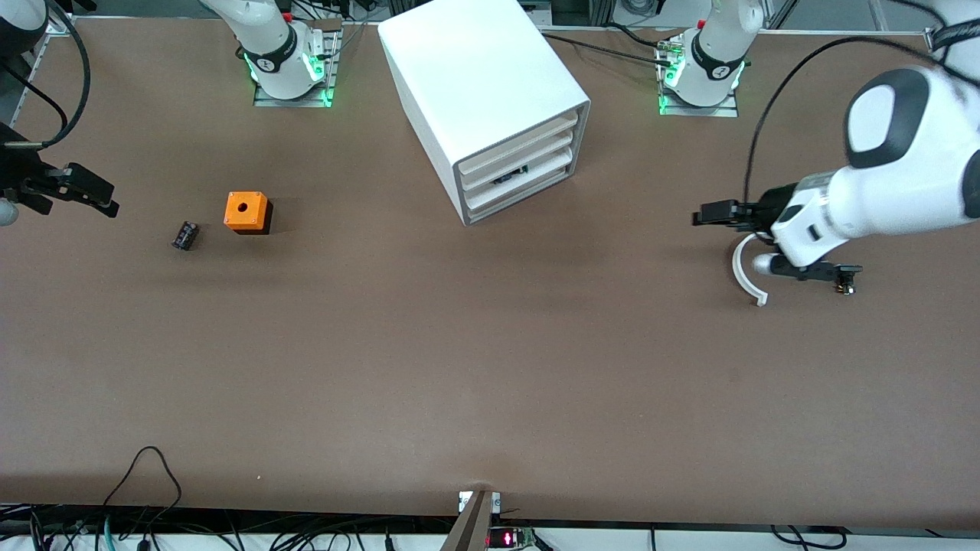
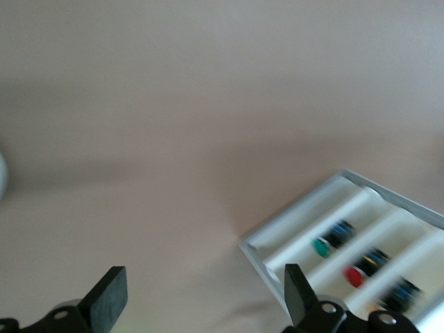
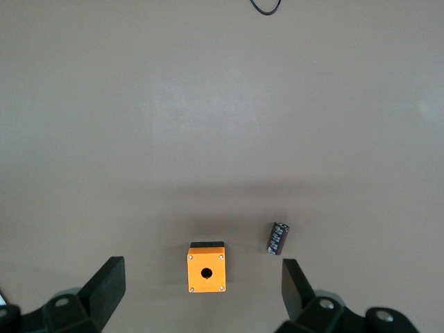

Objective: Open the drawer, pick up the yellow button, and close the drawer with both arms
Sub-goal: 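Move the left gripper to the drawer handle and grasp it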

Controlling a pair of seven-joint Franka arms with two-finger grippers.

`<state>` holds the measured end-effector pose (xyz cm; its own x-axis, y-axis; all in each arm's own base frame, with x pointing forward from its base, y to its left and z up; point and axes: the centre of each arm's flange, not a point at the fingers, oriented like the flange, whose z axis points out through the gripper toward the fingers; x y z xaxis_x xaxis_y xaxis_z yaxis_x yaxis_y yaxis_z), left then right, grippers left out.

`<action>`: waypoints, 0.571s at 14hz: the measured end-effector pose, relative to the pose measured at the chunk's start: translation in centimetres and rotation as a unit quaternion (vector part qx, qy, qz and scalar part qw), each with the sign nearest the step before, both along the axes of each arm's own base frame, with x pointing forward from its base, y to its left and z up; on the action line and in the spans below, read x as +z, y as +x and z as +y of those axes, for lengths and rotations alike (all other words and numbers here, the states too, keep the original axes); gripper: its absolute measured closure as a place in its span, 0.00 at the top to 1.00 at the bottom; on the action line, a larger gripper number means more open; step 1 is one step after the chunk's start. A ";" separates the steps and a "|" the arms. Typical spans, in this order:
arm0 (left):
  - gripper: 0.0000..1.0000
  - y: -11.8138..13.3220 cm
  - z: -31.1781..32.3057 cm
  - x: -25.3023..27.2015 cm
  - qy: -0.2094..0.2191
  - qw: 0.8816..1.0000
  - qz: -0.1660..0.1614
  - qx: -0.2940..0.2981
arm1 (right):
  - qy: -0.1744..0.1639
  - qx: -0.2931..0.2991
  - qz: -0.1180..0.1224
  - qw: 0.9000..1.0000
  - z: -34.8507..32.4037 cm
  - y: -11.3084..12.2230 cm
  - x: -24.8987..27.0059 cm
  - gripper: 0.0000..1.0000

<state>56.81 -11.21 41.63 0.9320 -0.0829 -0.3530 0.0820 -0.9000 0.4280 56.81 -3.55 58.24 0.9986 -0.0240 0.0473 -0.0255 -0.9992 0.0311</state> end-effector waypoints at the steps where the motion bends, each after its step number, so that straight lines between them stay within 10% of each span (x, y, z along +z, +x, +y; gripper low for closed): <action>1: 1.00 -0.8 -2.1 -1.8 -0.018 0.999 0.024 -0.010 | 0.000 0.000 0.000 1.000 0.0 0.0 0.0 1.00; 8: 1.00 -10.3 -16.9 -9.6 -0.100 0.980 0.143 -0.098 | 0.000 0.002 -0.001 1.000 0.2 0.2 0.0 1.00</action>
